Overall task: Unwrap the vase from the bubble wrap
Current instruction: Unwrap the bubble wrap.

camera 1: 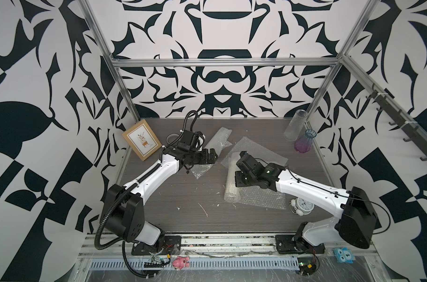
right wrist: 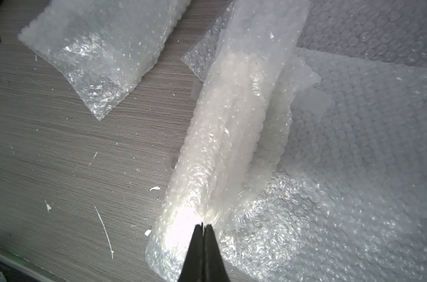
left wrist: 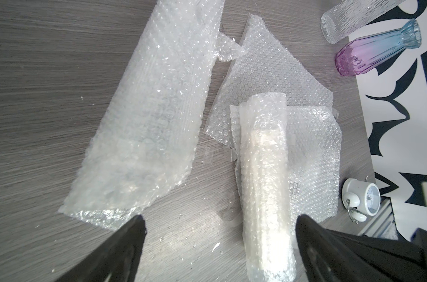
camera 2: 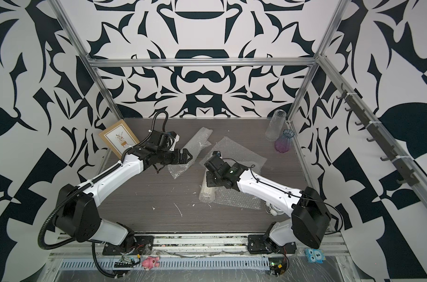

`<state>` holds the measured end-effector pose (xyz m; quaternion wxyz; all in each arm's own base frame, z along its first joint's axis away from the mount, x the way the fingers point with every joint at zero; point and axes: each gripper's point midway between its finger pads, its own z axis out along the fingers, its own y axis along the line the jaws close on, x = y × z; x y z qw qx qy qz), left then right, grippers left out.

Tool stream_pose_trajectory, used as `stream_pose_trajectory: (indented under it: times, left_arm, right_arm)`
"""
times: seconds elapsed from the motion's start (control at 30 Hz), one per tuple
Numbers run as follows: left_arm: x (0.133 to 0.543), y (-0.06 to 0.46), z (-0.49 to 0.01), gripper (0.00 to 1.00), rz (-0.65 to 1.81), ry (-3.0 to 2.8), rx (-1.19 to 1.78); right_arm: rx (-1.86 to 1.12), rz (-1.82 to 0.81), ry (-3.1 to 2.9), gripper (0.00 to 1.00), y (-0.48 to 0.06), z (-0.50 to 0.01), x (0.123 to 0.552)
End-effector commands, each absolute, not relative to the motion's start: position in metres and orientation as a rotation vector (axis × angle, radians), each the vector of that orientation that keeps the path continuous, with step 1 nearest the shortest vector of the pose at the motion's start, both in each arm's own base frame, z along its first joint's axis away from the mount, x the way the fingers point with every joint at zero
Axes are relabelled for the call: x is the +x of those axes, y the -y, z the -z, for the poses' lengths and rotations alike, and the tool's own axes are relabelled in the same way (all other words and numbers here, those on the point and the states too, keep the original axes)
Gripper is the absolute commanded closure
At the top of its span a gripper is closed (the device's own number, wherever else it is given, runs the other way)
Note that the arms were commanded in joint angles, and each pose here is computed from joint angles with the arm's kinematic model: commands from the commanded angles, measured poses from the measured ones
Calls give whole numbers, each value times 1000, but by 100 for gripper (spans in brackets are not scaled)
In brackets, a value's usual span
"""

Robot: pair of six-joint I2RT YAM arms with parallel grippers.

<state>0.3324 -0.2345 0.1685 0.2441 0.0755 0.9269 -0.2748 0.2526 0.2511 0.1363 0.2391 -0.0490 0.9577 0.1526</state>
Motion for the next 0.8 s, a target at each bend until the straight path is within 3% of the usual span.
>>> stream_pose_trajectory:
  times: [0.0,0.23,0.77]
  left_arm:
    - [329,240,-169,1,777,-2531,220]
    - [325,252,-164,1,766,-2549,272]
    - [300,273,-132,1,668,-2636,374]
  right_arm:
    - [-98,-452,-2537,100,-247,-166,255]
    - [-24,-431,-2485,100,-226,-170,251]
    - [115,-347,-2505,100,-188,-119,233]
